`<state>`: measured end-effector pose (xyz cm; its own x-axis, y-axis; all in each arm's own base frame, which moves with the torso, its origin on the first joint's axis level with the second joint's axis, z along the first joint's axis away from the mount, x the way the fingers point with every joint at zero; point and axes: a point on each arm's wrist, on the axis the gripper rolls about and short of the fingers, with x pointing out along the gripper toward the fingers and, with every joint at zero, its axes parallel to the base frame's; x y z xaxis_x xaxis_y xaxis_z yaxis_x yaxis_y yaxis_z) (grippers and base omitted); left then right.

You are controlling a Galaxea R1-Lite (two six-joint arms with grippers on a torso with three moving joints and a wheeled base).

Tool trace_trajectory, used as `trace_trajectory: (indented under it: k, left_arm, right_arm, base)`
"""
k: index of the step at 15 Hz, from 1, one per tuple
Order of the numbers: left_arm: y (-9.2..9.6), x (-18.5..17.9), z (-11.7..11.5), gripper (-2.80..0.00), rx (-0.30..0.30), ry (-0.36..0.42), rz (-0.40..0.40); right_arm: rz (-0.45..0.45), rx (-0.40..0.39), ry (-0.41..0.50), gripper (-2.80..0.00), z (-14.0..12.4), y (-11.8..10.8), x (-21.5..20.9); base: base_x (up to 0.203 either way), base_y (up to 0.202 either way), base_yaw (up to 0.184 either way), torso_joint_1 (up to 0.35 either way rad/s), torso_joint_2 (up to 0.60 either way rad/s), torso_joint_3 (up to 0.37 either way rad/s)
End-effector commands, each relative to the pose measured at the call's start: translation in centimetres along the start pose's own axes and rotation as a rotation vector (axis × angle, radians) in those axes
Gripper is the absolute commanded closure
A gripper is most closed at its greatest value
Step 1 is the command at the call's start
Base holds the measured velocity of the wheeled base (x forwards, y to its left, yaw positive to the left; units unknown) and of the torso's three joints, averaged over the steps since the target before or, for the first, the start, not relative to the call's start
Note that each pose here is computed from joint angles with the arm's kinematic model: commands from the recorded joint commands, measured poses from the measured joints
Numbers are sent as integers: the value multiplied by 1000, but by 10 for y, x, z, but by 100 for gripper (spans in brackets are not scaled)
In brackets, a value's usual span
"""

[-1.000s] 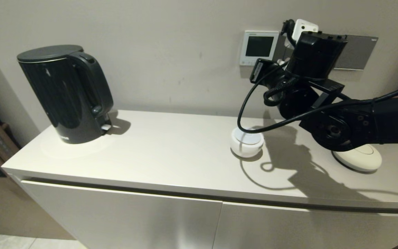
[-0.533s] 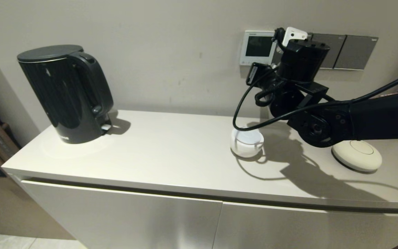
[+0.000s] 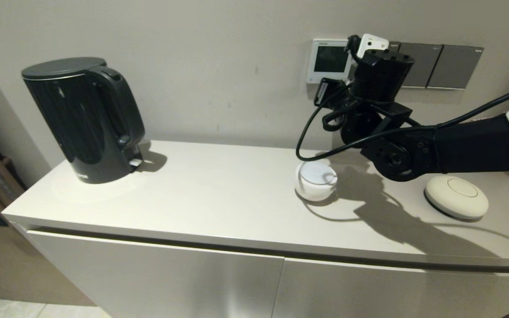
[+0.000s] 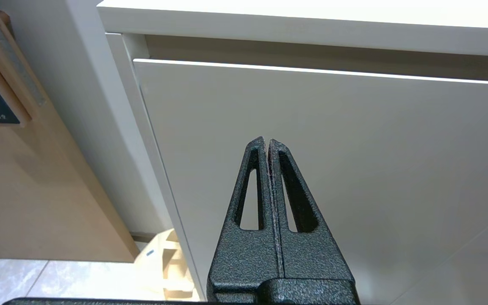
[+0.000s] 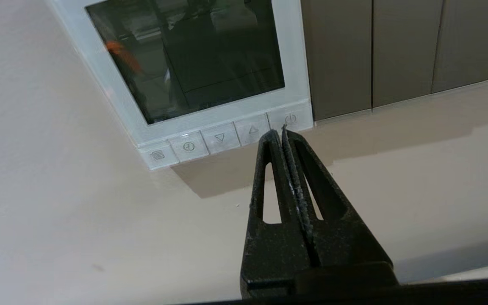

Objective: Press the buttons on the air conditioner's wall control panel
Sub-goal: Turn on the central air conditioner

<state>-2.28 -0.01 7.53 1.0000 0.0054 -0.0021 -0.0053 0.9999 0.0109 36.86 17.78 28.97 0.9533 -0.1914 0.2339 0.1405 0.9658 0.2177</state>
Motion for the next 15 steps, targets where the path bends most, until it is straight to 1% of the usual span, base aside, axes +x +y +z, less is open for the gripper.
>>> trace_trajectory:
  k: [1,6,9,13,15]
  left_arm:
    - [0,0,0,0,0,1,1]
    - [0,0,0,0,0,1,1]
    - [0,0,0,0,0,1,1]
    - [0,0,0,0,0,1,1]
    - [0,0,0,0,0,1,1]
  right_arm:
    - [-12,-5,-1,0,-8,0,8]
    - [-11,-5,-2,0,-10,1,10]
    - [-7,1,-8,0,-5,1,8]
    - [12,26,-30,0,17,0,-7]
    - [31,33,-27,0,21,5,-16]
  base:
    - [0,0,0,0,0,0]
    - [0,0,0,0,0,0]
    - [0,0,0,0,0,0]
    - [0,0,0,0,0,0]
    - [0,0,0,0,0,0]
